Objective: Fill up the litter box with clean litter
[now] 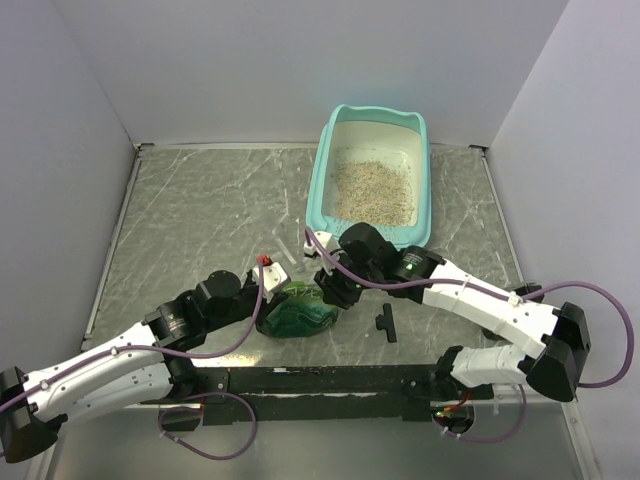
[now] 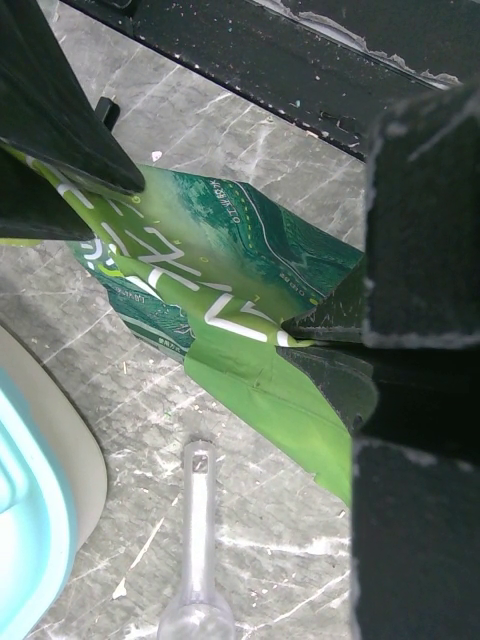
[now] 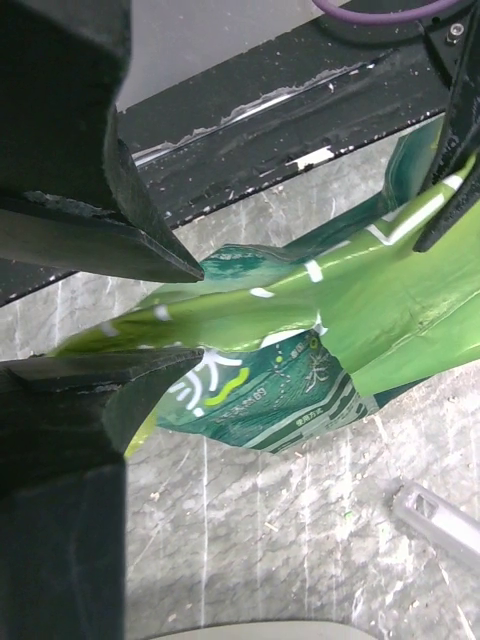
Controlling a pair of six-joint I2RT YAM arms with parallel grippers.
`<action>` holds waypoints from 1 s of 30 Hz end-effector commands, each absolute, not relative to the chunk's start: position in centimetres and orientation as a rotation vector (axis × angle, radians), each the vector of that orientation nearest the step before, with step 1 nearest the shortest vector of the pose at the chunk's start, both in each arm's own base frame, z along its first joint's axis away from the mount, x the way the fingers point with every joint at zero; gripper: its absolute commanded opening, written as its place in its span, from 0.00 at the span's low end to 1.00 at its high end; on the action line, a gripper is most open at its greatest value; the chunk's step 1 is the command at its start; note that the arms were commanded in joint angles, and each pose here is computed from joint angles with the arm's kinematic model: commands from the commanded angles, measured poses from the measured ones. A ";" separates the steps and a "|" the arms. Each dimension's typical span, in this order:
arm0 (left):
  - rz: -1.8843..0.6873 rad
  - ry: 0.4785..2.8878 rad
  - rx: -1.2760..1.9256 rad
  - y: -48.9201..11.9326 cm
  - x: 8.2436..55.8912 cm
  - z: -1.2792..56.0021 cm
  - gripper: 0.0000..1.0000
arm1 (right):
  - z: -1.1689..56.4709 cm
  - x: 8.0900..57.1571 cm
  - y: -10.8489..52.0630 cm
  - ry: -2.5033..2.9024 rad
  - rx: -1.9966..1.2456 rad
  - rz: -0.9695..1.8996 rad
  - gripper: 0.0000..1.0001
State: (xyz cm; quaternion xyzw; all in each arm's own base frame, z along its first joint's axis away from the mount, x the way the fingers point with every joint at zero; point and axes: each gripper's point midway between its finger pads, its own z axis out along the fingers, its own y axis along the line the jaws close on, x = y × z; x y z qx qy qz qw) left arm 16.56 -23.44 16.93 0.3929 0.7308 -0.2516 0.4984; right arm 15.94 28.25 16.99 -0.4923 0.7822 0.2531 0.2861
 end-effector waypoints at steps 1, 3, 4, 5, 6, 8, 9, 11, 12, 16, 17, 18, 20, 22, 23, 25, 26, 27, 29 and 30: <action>-0.539 1.736 0.851 -22.5 18.4 18.5 0.01 | 16.4 15.0 26.6 2.130 -1.336 0.651 0.40; -0.535 1.730 0.847 -22.4 18.4 18.7 0.01 | 15.9 15.0 26.4 2.149 -1.338 0.643 0.40; -0.538 1.727 0.846 -22.4 18.4 18.7 0.01 | 15.4 15.0 26.4 2.166 -1.340 0.636 0.40; -0.538 1.726 0.845 -22.5 18.4 18.8 0.01 | 15.1 15.0 26.4 2.177 -1.337 0.633 0.40; -0.540 1.722 0.840 -22.4 18.4 18.9 0.01 | 14.8 14.9 26.4 2.185 -1.349 0.633 0.21; -0.535 1.723 0.839 -22.3 18.4 18.9 0.01 | 14.2 15.7 26.3 2.207 -1.315 0.592 0.00; -0.530 1.722 0.833 -22.2 18.5 19.0 0.01 | 13.8 15.8 26.0 2.216 -1.307 0.576 0.00; -0.528 1.721 0.830 -22.1 18.5 19.0 0.01 | 13.7 16.3 25.8 2.233 -1.274 0.581 0.00; -0.532 1.714 0.827 -22.1 18.4 19.2 0.01 | 13.6 16.2 25.9 2.231 -1.281 0.589 0.00; -0.536 1.711 0.828 -22.1 18.4 19.3 0.01 | 14.5 17.0 25.8 2.220 -1.211 0.569 0.11; -0.537 1.712 0.830 -22.1 18.4 19.3 0.01 | 15.0 17.2 25.7 2.216 -1.197 0.567 0.27; -0.541 1.711 0.833 -22.2 18.3 19.3 0.01 | 15.6 17.3 25.5 2.207 -1.175 0.559 0.33; -0.544 1.709 0.834 -22.3 18.3 19.3 0.01 | 16.8 18.1 24.8 2.216 -1.086 0.502 0.46; -0.544 1.709 0.834 -22.3 18.3 19.4 0.01 | 18.3 18.5 23.9 2.207 -0.987 0.474 0.51; -0.547 1.708 0.834 -22.2 18.2 19.4 0.01 | 19.4 19.3 22.7 2.185 -0.912 0.410 0.57; -0.550 1.701 0.832 -22.2 18.2 19.6 0.01 | 20.0 20.0 21.3 2.196 -0.780 0.363 0.65; -0.553 1.692 0.826 -22.2 18.2 19.9 0.01 | 20.7 20.7 19.8 2.185 -0.680 0.315 0.68; -0.555 1.690 0.823 -22.2 18.2 19.9 0.01 | 20.9 20.7 19.0 2.203 -0.591 0.317 0.69; -0.563 1.674 0.818 -22.1 18.1 20.3 0.01 | 22.0 21.0 17.2 2.172 -0.465 0.297 0.64; -0.562 1.673 0.816 -22.1 18.1 20.3 0.01 | 22.2 20.9 16.8 2.169 -0.389 0.315 0.62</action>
